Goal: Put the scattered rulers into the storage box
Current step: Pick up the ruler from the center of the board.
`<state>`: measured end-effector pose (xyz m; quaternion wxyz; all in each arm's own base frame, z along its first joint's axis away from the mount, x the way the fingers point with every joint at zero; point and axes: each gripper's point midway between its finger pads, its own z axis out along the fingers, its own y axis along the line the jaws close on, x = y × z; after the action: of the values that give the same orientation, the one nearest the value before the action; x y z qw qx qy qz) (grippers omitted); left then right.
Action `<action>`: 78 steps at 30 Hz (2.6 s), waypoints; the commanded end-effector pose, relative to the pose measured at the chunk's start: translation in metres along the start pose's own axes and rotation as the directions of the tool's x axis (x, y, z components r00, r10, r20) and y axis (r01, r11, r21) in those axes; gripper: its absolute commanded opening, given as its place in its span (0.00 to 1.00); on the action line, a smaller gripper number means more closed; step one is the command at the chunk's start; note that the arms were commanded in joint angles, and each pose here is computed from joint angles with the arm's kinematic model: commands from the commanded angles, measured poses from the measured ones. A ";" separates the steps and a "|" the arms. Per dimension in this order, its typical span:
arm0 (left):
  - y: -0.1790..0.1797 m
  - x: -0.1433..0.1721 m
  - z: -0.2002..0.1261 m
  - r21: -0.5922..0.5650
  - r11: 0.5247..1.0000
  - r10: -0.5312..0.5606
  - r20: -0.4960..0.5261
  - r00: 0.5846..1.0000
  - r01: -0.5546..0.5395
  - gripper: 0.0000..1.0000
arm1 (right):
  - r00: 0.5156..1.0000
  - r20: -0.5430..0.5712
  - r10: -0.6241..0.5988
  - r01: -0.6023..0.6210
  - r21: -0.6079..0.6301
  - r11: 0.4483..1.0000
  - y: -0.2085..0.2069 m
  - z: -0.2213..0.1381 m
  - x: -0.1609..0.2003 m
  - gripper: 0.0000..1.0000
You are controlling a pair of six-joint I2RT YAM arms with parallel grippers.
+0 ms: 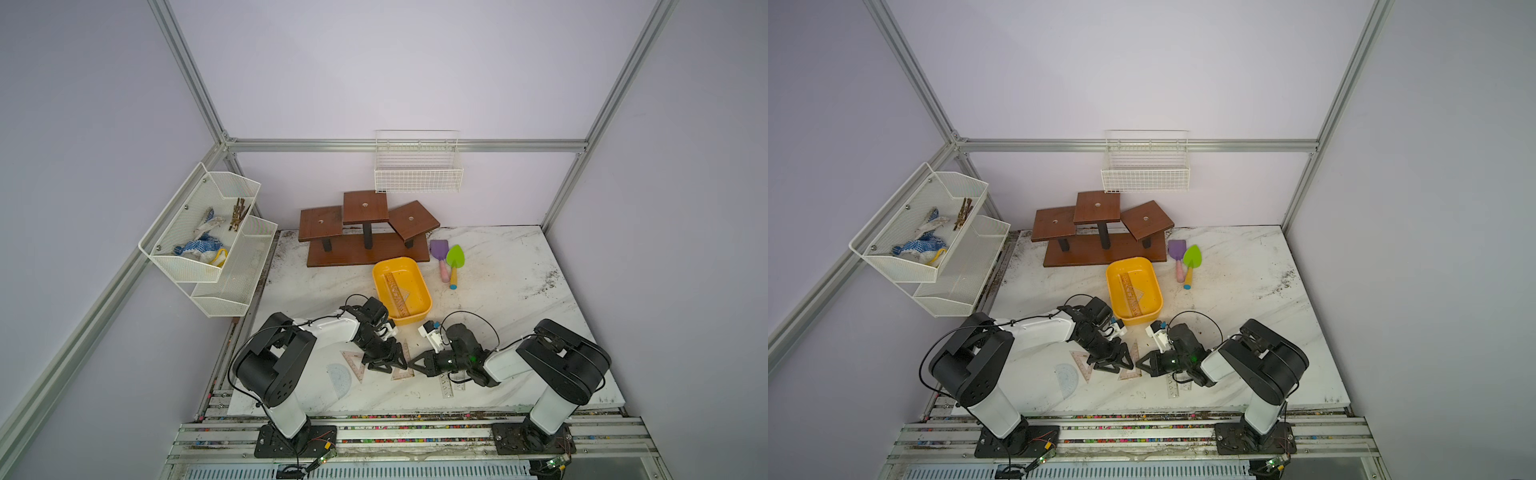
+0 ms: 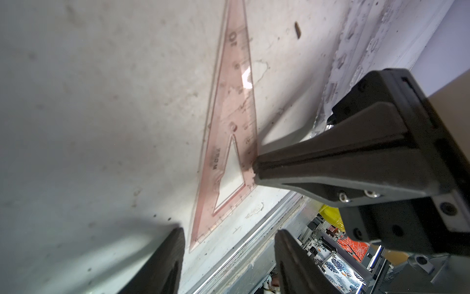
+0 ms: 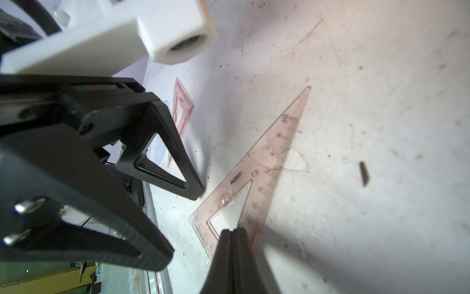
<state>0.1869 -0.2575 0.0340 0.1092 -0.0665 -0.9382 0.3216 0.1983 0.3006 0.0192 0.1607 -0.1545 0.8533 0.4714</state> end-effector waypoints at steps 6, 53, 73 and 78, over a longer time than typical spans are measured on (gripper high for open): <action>0.026 0.011 0.007 -0.118 0.993 -0.023 -0.022 0.999 0.020 0.62 | 0.981 -0.129 0.144 -0.111 0.233 0.966 -0.055 -0.012 0.056 0.05; -0.009 0.003 0.001 -0.005 1.000 0.019 0.016 1.000 -0.019 0.00 | 0.998 -0.056 0.033 -0.022 0.183 0.983 -0.011 -0.028 0.002 0.07; -0.097 -0.079 -0.133 0.457 0.857 -0.010 0.477 0.879 -0.239 0.00 | 0.977 0.164 0.133 -0.081 -0.290 0.954 0.097 -0.088 -0.126 0.57; -0.104 -0.084 -0.143 0.507 0.815 -0.013 0.500 0.866 -0.280 0.00 | 0.970 0.154 0.191 -0.107 -0.436 0.894 0.111 -0.090 -0.144 0.58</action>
<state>0.2913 -0.2637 0.1622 -0.1096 0.0124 -0.8300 0.5468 0.2724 0.2874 0.1703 0.1731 -0.0507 0.7753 0.6053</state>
